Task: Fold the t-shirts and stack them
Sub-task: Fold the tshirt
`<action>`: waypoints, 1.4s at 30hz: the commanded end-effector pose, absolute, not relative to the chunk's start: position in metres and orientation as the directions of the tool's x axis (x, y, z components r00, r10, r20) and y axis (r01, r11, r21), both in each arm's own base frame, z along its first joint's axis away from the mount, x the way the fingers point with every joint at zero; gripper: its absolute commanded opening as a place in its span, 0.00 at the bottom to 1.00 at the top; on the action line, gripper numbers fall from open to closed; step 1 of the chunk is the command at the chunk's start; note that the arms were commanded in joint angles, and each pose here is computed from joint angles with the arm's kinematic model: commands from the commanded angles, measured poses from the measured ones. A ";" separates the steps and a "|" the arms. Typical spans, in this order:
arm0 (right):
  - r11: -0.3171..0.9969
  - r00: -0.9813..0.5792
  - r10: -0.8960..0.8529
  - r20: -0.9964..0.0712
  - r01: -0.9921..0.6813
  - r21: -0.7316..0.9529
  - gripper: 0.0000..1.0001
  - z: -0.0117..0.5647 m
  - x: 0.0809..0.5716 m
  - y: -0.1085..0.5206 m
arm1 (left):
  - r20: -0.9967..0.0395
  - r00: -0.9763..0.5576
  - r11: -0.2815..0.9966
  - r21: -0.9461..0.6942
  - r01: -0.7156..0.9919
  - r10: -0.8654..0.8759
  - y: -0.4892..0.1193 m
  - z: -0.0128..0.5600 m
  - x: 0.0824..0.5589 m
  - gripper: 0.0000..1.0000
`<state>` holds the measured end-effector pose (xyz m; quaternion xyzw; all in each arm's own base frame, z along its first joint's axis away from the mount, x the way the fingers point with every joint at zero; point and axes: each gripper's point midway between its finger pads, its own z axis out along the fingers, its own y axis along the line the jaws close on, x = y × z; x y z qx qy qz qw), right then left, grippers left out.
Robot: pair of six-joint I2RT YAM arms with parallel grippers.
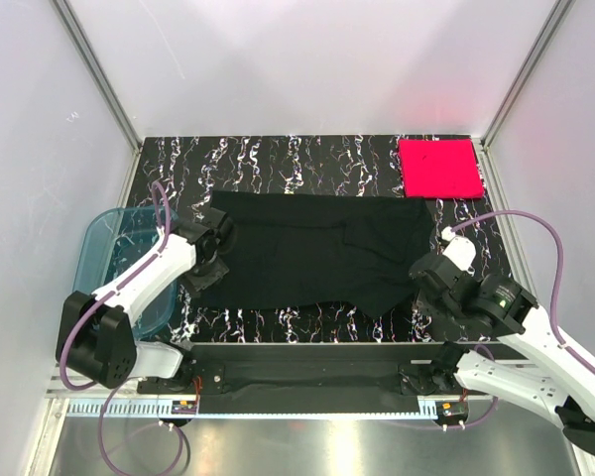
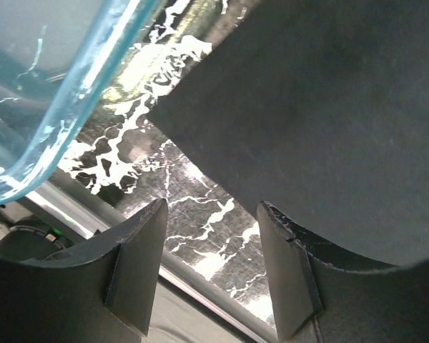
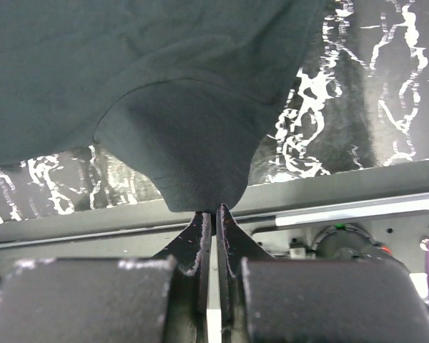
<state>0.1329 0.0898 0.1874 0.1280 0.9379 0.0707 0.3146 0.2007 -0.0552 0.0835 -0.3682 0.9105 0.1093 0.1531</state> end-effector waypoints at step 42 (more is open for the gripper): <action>0.981 -0.795 0.196 -0.574 0.154 0.121 0.00 0.187 0.140 0.092 | -0.347 -0.689 0.688 0.147 -0.710 -0.637 -0.050 0.000 0.197 0.22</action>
